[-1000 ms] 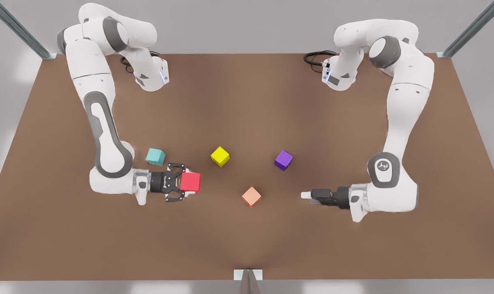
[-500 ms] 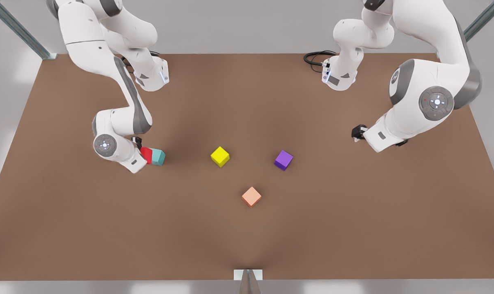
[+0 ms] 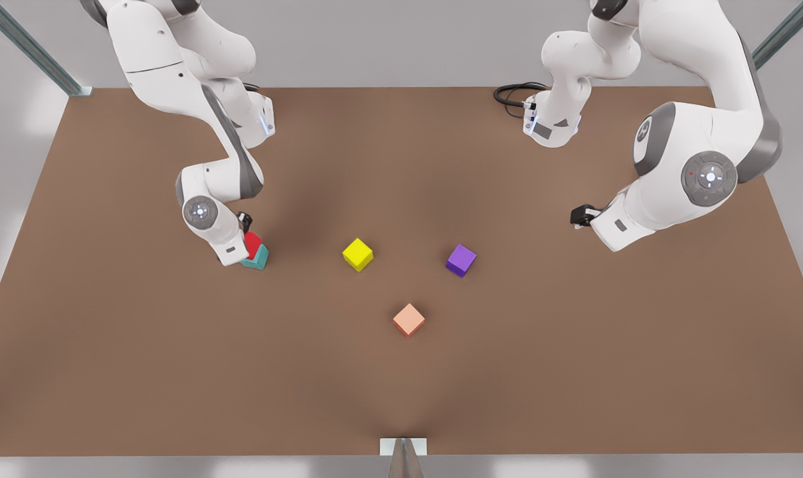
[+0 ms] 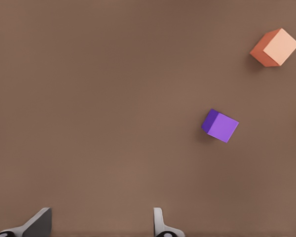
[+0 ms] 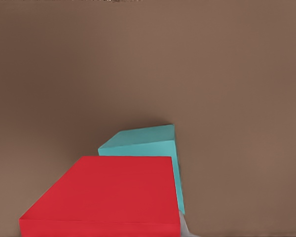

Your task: Pick up red wooden cube and pass to hand red wooden cube and place in blue wooden cube

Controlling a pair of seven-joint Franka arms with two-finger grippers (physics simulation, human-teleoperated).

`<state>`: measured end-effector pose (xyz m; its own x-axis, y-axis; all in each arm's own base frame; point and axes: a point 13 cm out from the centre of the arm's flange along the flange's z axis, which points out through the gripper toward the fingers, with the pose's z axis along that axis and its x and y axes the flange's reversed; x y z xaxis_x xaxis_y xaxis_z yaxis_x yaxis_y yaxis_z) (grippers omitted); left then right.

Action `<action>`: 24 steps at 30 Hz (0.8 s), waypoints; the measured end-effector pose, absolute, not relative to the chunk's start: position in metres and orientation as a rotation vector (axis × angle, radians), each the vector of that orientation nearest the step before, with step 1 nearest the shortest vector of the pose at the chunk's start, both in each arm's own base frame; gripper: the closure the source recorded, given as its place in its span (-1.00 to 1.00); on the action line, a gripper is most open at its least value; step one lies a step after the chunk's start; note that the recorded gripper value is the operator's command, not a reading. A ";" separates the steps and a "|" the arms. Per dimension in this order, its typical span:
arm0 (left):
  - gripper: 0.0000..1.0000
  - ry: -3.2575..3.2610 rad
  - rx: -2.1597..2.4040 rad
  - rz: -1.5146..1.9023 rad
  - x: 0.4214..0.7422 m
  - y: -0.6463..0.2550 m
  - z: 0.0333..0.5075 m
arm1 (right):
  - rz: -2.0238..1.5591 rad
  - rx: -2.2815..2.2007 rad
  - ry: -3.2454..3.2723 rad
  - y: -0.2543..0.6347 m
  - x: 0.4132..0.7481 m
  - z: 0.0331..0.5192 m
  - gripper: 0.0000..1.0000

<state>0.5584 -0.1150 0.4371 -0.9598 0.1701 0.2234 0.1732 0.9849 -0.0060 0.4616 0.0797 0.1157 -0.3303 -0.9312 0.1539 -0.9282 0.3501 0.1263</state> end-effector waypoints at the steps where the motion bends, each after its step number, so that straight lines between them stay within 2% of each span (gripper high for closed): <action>1: -1.00 -2.905 -0.252 -0.020 0.558 -0.115 0.437 | -0.018 1.669 -2.430 0.080 0.463 0.115 0.17; 5: -1.00 -2.898 -0.240 -0.022 0.559 -0.113 0.433 | -0.006 1.609 -2.491 0.081 0.465 0.113 0.10; 6: -1.00 -2.898 -0.236 -0.023 0.559 -0.112 0.433 | -0.003 1.595 -2.503 0.081 0.465 0.113 -0.62; 7: -1.00 -2.897 -0.233 -0.023 0.559 -0.112 0.432 | 0.003 1.581 -2.514 0.081 0.466 0.112 -1.00; 24: -1.00 -2.892 -0.210 -0.026 0.560 -0.109 0.429 | 0.046 1.389 -2.690 0.095 0.494 0.139 -1.00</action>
